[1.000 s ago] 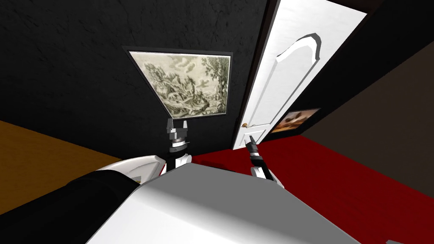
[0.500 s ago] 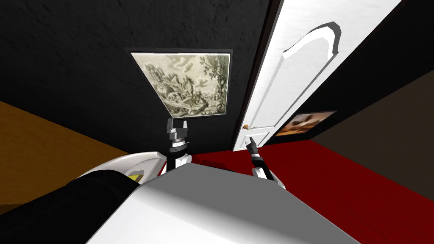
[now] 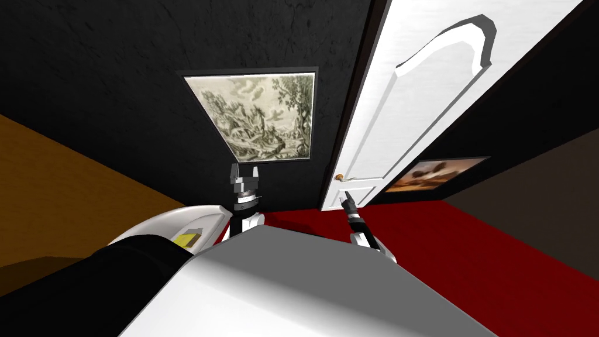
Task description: Pull the door open
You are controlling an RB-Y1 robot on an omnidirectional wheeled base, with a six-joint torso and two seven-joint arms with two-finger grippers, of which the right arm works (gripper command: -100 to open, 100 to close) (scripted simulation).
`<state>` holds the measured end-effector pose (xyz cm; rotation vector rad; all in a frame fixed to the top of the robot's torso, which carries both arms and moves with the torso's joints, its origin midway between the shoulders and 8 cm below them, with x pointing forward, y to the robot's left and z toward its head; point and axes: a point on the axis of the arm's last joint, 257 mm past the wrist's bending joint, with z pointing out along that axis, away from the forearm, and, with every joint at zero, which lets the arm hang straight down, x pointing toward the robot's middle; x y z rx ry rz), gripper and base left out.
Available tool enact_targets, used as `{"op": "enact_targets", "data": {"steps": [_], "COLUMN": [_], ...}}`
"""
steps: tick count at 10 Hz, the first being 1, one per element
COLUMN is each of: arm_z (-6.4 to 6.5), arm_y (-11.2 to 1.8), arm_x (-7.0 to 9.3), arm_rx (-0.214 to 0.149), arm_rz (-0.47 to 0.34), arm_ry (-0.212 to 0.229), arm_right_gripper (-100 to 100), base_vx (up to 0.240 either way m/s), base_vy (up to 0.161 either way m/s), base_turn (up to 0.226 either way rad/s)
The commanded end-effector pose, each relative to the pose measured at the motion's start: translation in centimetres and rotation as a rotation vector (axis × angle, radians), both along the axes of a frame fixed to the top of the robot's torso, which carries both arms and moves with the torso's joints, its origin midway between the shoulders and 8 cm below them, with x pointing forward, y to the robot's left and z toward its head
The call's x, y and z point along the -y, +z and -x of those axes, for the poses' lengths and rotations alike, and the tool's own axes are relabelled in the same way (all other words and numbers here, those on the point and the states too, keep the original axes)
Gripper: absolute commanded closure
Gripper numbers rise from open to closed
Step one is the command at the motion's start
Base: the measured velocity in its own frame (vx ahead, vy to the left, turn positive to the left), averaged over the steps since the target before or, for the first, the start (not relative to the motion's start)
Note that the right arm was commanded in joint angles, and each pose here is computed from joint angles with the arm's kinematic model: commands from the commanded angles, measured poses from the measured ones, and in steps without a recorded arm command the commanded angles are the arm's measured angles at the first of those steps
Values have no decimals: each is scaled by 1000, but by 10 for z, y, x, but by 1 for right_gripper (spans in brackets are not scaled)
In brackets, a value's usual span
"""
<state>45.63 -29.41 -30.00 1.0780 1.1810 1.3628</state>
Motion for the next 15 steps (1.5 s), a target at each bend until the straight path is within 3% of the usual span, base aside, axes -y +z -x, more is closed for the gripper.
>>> {"op": "enact_targets", "data": {"steps": [1, 7, 10, 13, 14, 15], "arm_z": [-1, -1, 0, 1, 1, -1], "arm_y": [-8, -34, -48, -55, -54, -54], "arm_x": [6, 32, 54, 66, 63, 79], "arm_rx": [-15, -68, -102, -118, -115, -117], "arm_rz": [13, 66, 107, 128, 124, 124], "arm_ry": [-4, -25, -44, -55, -53, -90], "arm_right_gripper": [-100, -100, -100, -100, -100, -100], "base_vx": [21, 48, 51, 42, 19, 18], "base_vy": [-103, -119, -153, -124, -49, -8], "base_turn": [124, 112, 150, 75, 22, 299]}}
